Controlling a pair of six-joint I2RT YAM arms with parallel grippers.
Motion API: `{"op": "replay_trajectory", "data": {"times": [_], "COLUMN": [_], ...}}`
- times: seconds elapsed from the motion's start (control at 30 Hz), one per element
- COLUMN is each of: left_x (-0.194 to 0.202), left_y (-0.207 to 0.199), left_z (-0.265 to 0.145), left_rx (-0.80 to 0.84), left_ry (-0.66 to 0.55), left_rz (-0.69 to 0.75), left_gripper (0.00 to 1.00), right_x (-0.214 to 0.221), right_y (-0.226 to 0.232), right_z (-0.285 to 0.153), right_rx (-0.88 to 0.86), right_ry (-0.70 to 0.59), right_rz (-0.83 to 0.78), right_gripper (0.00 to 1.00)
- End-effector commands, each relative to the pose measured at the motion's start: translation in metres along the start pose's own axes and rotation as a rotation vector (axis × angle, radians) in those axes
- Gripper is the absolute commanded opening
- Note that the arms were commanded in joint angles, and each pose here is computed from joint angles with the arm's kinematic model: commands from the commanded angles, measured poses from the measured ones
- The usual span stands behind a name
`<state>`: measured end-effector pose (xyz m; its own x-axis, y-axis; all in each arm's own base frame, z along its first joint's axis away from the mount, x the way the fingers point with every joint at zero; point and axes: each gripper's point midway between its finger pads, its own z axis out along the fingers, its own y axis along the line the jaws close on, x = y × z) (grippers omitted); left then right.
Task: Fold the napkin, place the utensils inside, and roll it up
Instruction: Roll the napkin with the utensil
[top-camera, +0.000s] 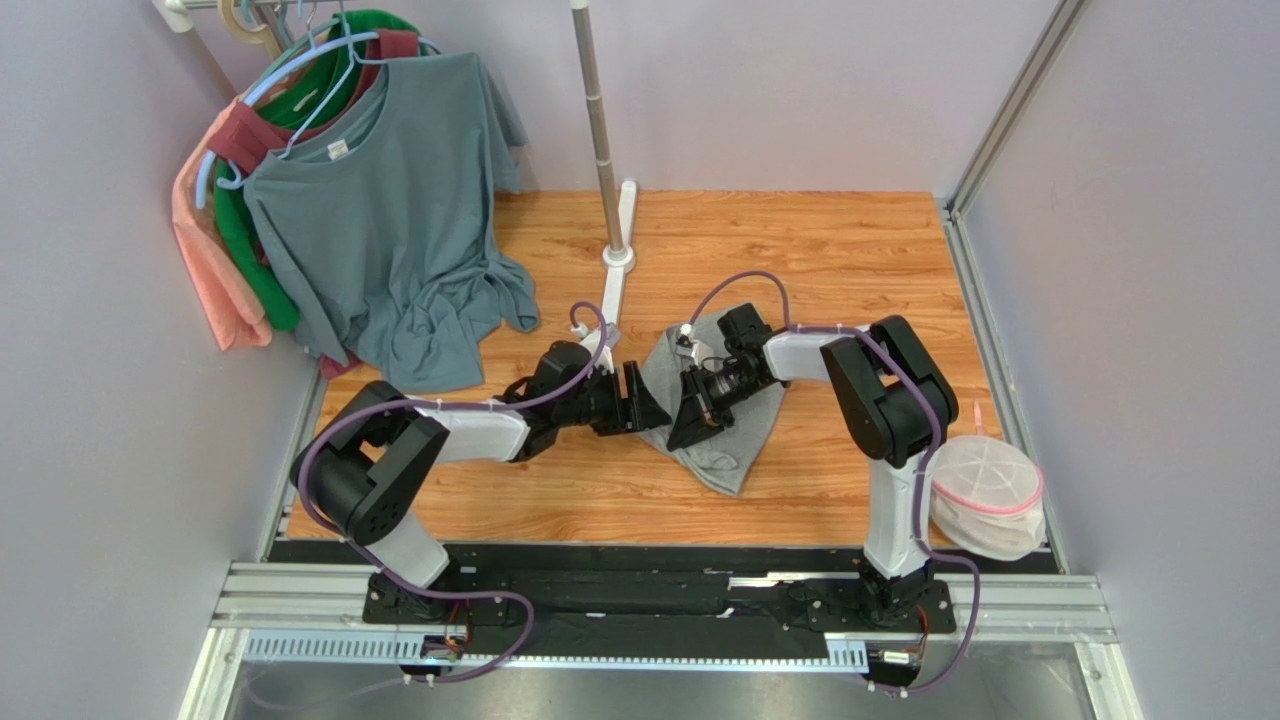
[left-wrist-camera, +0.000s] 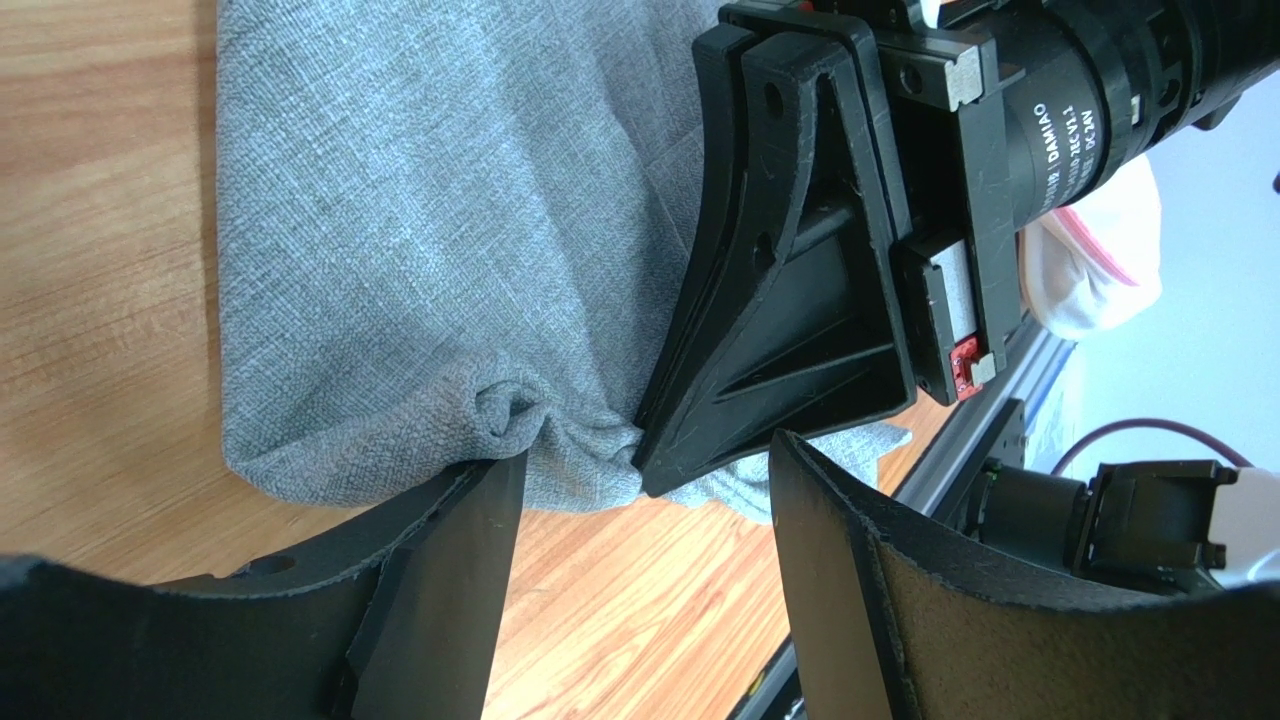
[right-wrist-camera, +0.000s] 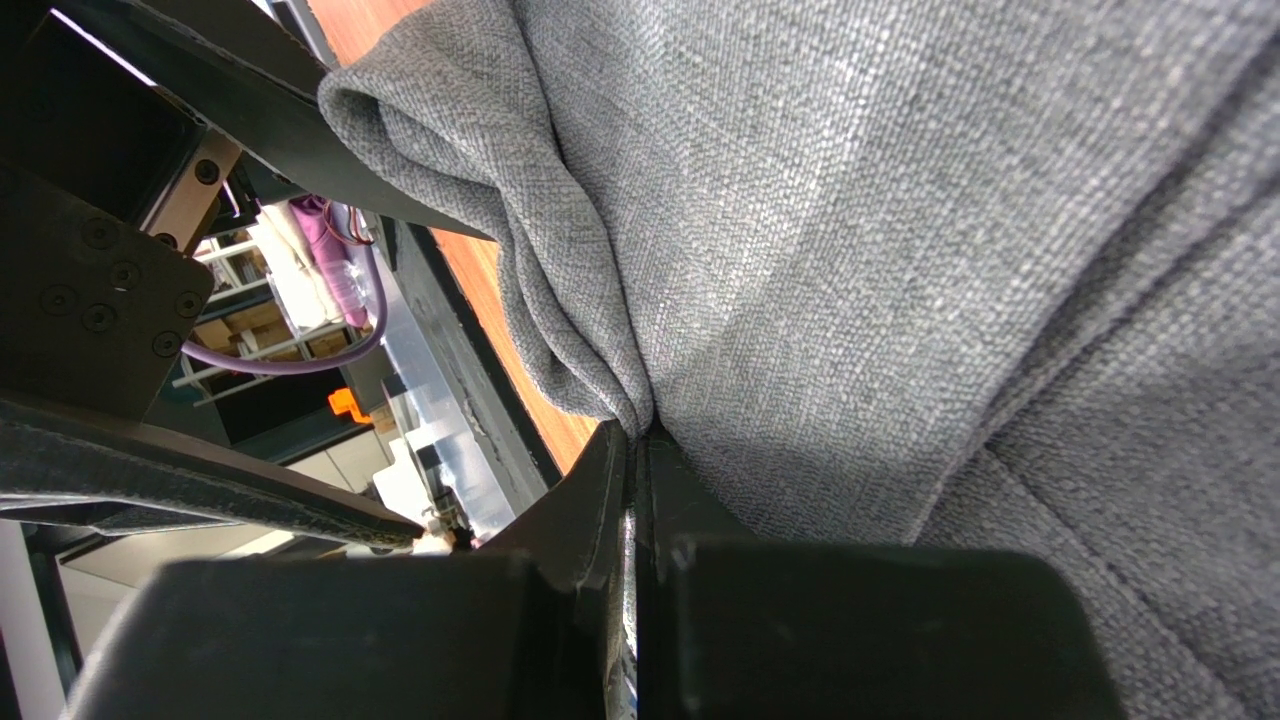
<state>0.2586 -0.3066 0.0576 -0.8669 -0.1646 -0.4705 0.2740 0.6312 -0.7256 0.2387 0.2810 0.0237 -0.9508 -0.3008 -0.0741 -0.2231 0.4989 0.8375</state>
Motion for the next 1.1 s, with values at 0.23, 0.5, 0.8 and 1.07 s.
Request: {"op": "replay_trajectory", "data": {"times": [0.23,0.5,0.8,1.07], "left_x": [-0.03,-0.031,-0.03,-0.019], "left_y": [-0.016,-0.005,0.018,0.047], "left_z": [-0.006,0.001,0.006,0.009], "left_rx": [0.065,0.042,-0.024,-0.151], "left_ry": [-0.113,-0.109,-0.116,-0.073], "left_rz": [0.008,-0.003,-0.031,-0.097], "left_gripper": [0.69,0.69,0.69,0.69], "right_x": [0.0,0.001,-0.001,-0.003], "right_y": [-0.03,-0.031,-0.031,-0.025], "right_z": [0.003,0.004,0.003,-0.001], "right_rx": [0.11,0.111,0.118,0.122], "right_ry": [0.001,0.003,-0.001,-0.018], "right_rz": [0.0,0.004,0.001,-0.006], "right_gripper": [0.0,0.0,0.0,0.01]}}
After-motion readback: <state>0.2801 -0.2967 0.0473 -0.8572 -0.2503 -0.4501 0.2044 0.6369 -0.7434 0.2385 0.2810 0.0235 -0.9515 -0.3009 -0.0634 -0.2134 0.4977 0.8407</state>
